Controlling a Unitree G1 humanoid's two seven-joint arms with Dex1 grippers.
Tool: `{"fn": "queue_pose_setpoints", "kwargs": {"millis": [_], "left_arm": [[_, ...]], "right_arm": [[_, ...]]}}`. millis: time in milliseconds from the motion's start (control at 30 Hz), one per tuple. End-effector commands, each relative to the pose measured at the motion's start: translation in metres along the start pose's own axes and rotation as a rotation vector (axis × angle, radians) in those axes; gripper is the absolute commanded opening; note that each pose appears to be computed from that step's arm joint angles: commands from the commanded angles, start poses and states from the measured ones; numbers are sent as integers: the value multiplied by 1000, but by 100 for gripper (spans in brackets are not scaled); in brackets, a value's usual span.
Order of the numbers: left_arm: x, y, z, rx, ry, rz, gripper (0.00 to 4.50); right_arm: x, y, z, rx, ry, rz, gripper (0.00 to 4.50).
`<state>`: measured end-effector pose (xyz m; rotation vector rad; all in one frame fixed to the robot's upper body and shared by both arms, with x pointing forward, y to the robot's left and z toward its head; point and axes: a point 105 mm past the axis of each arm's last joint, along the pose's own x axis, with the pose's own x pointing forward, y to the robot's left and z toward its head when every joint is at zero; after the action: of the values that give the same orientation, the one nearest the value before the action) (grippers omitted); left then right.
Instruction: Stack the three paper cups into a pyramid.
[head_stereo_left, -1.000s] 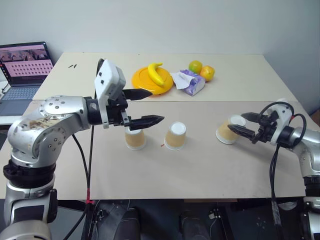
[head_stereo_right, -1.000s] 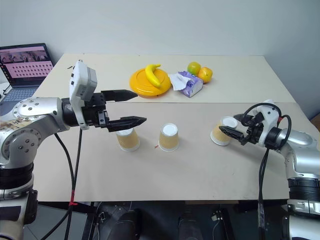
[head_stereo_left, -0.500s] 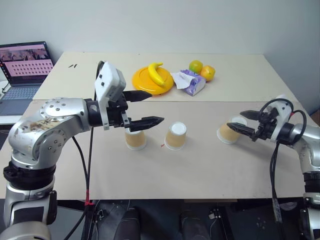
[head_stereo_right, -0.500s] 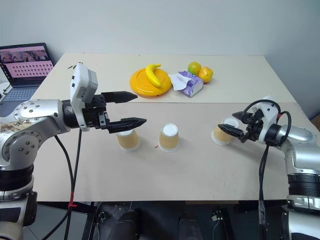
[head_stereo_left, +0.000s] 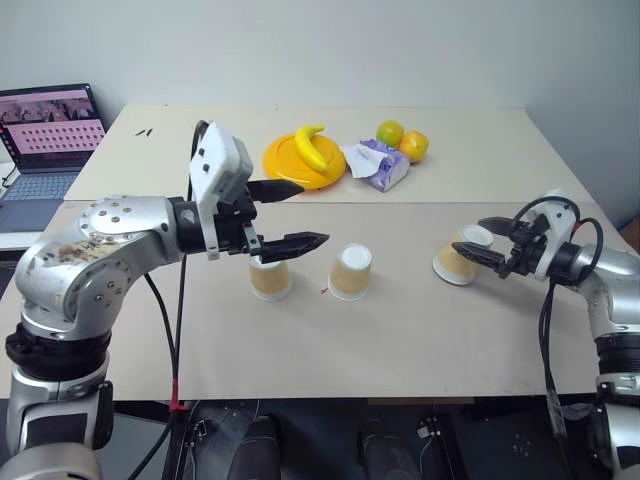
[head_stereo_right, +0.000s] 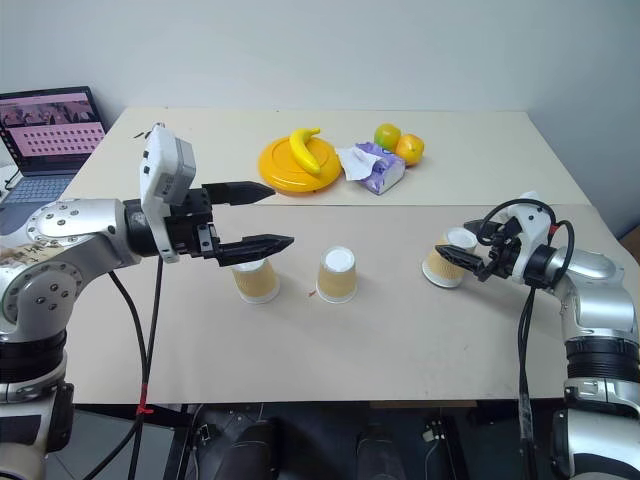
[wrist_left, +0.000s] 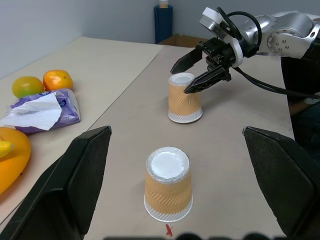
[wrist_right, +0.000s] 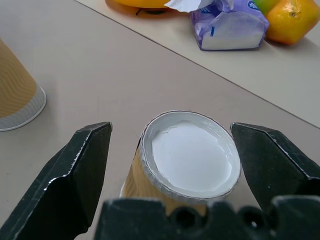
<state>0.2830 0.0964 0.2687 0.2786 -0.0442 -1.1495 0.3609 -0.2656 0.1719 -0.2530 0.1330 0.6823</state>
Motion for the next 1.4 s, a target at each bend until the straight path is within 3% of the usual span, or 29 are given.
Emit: {"fn": "queue_pose_setpoints", "kwargs": {"millis": [33,333,1233,1400], "left_arm": [[-5,-2,9,30,-20,10,450],[-1,-3,8,22,-30,-4,450],[0,-4,9,33,-31,-11,450],[0,-4,9,32,-31,-11,450]], "right_arm": [[-2,-1,8,-34,-1,9,440],[-8,0,30,-104,-11,10,440],[-7,-1,-13,-27,71,-11,440],[-6,-2,-10,-36,59,-21,318]]}}
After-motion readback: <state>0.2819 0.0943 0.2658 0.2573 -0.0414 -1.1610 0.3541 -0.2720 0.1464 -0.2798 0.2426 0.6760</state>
